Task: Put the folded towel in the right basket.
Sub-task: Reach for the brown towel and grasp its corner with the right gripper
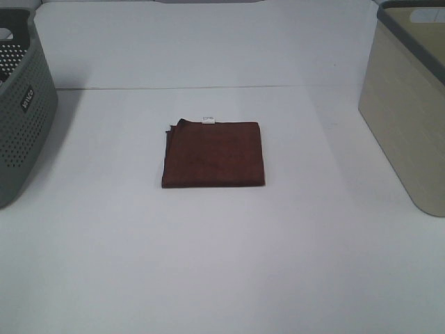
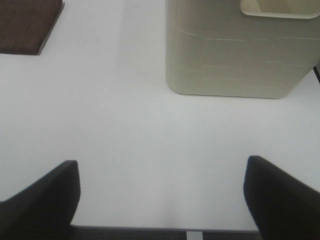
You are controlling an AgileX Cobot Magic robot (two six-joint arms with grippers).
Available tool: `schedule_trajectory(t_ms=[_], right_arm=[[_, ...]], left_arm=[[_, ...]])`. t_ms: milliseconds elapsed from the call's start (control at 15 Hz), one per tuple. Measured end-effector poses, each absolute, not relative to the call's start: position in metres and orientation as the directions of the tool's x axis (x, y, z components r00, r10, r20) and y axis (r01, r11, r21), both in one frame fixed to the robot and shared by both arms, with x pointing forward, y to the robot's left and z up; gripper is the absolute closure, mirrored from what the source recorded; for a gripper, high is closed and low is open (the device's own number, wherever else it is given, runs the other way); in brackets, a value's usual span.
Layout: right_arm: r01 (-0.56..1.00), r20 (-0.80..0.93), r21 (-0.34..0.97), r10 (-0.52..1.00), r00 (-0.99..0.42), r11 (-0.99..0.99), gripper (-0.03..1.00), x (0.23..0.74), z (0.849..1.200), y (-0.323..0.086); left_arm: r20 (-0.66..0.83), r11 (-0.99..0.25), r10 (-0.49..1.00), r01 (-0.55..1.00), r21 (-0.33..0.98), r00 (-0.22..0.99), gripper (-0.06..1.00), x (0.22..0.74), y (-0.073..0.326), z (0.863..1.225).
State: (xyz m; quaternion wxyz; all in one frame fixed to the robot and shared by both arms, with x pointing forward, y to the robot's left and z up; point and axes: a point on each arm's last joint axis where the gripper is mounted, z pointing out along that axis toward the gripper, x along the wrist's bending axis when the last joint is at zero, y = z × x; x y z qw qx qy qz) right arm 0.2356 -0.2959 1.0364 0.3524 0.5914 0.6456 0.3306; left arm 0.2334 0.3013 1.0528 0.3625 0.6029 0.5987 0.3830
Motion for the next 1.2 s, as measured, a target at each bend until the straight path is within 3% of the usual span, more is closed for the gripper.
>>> schedule_trajectory(t_ms=[1200], right_arm=[[0.530, -0.067, 0.844, 0.996, -0.051, 0.083, 0.11, 0.2356, 1.0364, -0.2961]], left_arm=[[0.028, -0.020, 1.000, 0.444, 0.896, -0.010, 0.06, 0.2334, 0.3013, 1.0528]])
